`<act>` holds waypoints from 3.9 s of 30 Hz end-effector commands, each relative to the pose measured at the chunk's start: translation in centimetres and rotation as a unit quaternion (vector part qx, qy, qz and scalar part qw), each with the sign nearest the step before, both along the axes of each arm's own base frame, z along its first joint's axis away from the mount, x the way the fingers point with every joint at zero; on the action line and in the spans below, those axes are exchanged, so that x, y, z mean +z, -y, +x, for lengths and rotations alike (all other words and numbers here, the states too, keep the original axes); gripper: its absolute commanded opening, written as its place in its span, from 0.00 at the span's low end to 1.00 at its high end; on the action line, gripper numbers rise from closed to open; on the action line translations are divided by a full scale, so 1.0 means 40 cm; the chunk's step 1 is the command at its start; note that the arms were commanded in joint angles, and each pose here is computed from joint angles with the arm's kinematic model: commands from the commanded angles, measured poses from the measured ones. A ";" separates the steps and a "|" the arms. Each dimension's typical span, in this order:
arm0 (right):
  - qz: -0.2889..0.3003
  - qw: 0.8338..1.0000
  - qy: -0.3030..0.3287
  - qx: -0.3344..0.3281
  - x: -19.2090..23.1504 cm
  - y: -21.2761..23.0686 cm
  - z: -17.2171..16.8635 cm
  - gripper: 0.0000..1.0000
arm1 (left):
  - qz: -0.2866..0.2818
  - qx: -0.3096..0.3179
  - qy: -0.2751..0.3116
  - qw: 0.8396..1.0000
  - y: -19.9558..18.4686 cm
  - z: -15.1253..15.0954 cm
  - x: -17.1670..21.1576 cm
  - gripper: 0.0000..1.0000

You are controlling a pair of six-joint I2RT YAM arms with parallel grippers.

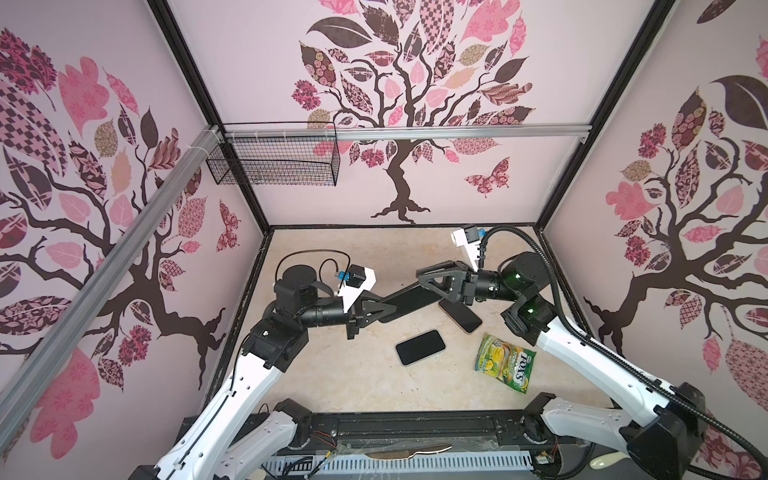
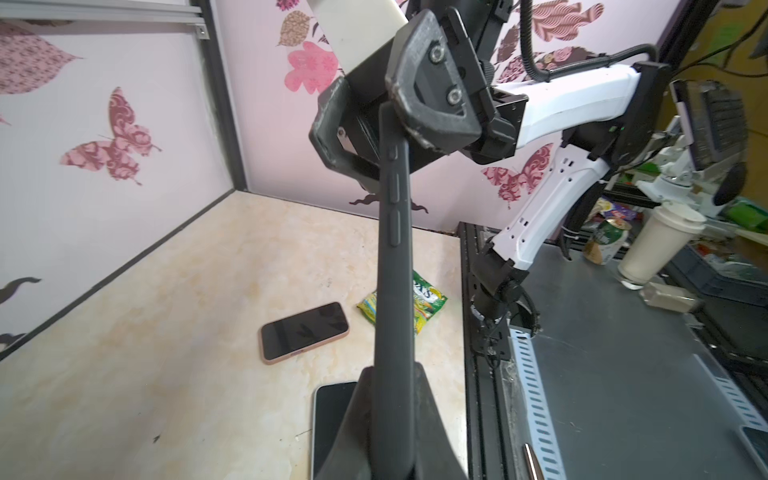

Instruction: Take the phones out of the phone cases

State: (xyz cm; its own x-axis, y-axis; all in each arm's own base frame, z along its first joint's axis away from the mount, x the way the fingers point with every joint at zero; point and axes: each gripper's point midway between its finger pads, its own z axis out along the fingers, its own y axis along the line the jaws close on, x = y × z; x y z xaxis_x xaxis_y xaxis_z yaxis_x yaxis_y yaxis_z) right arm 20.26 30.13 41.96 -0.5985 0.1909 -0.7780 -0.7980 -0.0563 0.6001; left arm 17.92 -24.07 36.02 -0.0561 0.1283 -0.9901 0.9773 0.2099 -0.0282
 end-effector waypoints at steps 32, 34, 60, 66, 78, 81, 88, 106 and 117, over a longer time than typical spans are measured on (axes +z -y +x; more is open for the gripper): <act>0.076 0.987 0.137 -0.043 0.040 -0.013 -0.048 0.57 | -0.336 0.065 -0.138 0.929 -0.046 0.021 0.247 0.00; 0.079 0.987 0.135 -0.035 0.041 -0.032 -0.055 0.55 | -0.336 0.054 -0.146 0.929 -0.037 0.020 0.246 0.00; 0.111 0.985 0.133 -0.009 0.077 -0.089 -0.074 0.26 | -0.329 0.031 -0.163 0.930 0.006 0.014 0.231 0.00; 0.108 0.986 0.130 -0.008 0.073 -0.089 -0.075 0.20 | -0.323 0.031 -0.169 0.931 0.015 0.018 0.220 0.00; 0.093 0.987 0.127 -0.036 0.065 -0.079 -0.063 0.00 | -0.298 0.028 -0.162 0.940 0.028 0.014 0.193 0.01; 0.073 0.987 0.133 -0.057 0.051 -0.074 -0.053 0.00 | -0.281 0.044 -0.152 0.947 0.028 0.020 0.179 0.44; -0.004 0.969 0.203 -0.141 0.011 -0.031 -0.028 0.00 | -0.187 0.144 -0.066 0.970 -0.017 0.043 0.159 0.88; -0.194 0.893 0.363 -0.183 -0.090 0.004 0.006 0.00 | -0.028 0.087 0.250 0.964 -0.009 -0.017 0.215 0.75; -0.196 0.898 0.363 -0.152 -0.101 -0.005 -0.015 0.00 | -0.045 0.071 0.259 0.962 -0.001 -0.028 0.222 0.57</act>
State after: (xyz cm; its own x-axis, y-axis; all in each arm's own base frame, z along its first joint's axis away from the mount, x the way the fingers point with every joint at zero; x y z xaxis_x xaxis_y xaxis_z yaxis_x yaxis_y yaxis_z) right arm 20.37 30.46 33.13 0.0313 -0.2079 -0.9776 -0.9332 0.3443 -0.1031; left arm 17.56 -24.13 43.55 0.3927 0.0989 -0.9143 0.8379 0.3714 0.4001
